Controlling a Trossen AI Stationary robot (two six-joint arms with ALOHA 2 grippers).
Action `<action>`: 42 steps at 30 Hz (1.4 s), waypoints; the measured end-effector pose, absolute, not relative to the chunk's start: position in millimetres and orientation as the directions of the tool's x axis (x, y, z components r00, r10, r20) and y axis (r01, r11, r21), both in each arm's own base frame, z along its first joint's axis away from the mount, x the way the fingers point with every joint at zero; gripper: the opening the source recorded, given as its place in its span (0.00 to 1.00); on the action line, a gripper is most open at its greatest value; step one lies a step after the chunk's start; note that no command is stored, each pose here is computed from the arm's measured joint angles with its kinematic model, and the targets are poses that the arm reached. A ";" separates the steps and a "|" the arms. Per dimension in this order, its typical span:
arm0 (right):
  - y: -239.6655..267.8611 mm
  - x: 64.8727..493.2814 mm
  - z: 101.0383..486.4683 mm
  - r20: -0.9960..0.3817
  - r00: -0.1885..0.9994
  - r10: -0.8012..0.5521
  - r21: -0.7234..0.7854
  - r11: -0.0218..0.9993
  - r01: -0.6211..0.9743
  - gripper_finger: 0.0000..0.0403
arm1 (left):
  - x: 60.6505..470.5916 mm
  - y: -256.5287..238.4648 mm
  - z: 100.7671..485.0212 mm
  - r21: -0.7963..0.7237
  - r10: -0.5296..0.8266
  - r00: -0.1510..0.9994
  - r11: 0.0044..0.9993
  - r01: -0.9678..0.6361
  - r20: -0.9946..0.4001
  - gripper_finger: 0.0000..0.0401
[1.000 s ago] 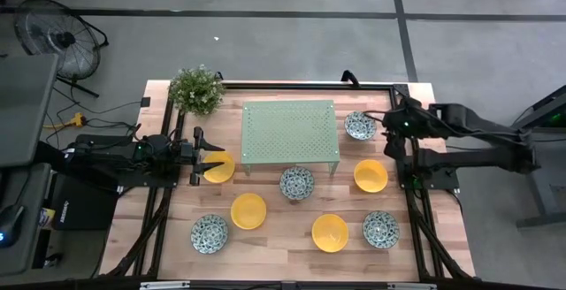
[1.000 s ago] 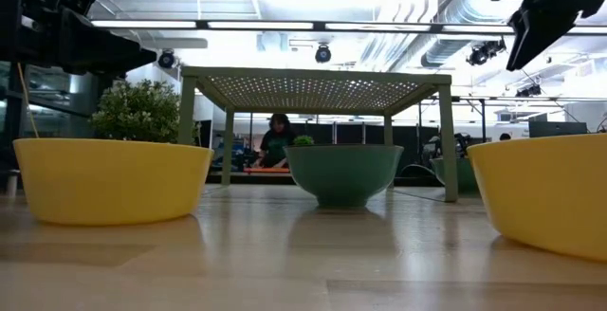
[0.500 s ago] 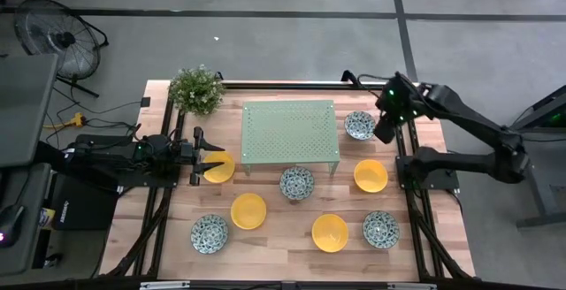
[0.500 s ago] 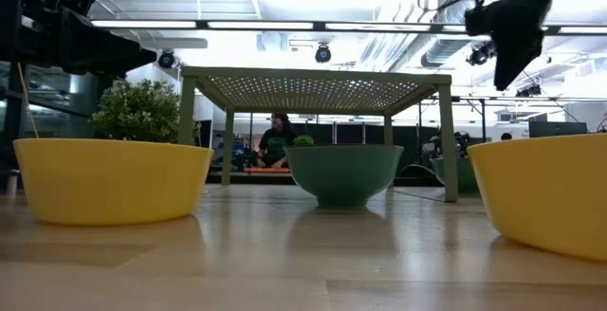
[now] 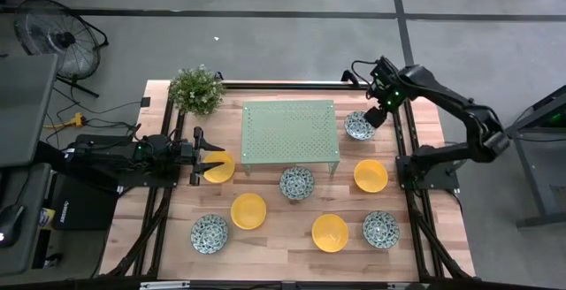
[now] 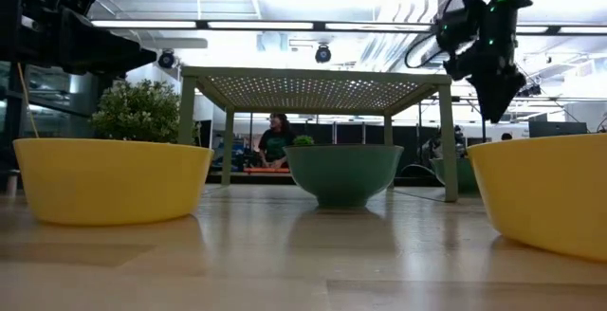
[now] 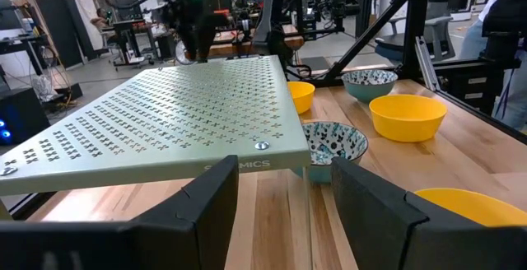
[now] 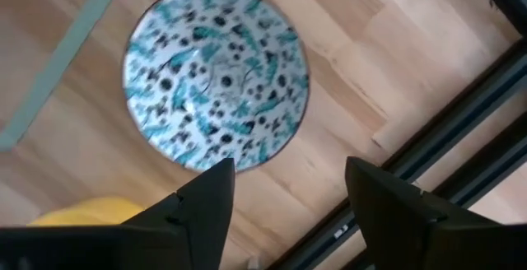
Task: Pick & Place Mini bowls
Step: Put the top green patterned bowl on the shelf
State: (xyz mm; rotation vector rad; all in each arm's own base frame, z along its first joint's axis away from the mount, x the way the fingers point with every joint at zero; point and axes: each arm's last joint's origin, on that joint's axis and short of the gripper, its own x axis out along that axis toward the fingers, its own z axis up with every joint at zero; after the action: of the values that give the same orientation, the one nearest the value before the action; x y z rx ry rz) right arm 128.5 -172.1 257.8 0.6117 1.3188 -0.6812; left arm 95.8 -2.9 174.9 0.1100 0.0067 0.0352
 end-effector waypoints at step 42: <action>-202.3 126.2 174.5 -0.995 0.097 -0.038 0.074 0.395 0.916 0.58 | 95.8 -2.9 175.0 0.110 0.035 0.999 0.993 -0.035 -0.004 0.48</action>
State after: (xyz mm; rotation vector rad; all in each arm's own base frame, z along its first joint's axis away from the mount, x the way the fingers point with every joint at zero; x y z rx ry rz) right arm 126.2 -202.3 174.5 0.9093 1.2700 -0.8747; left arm 95.8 -2.9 175.0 0.1104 0.0063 0.0352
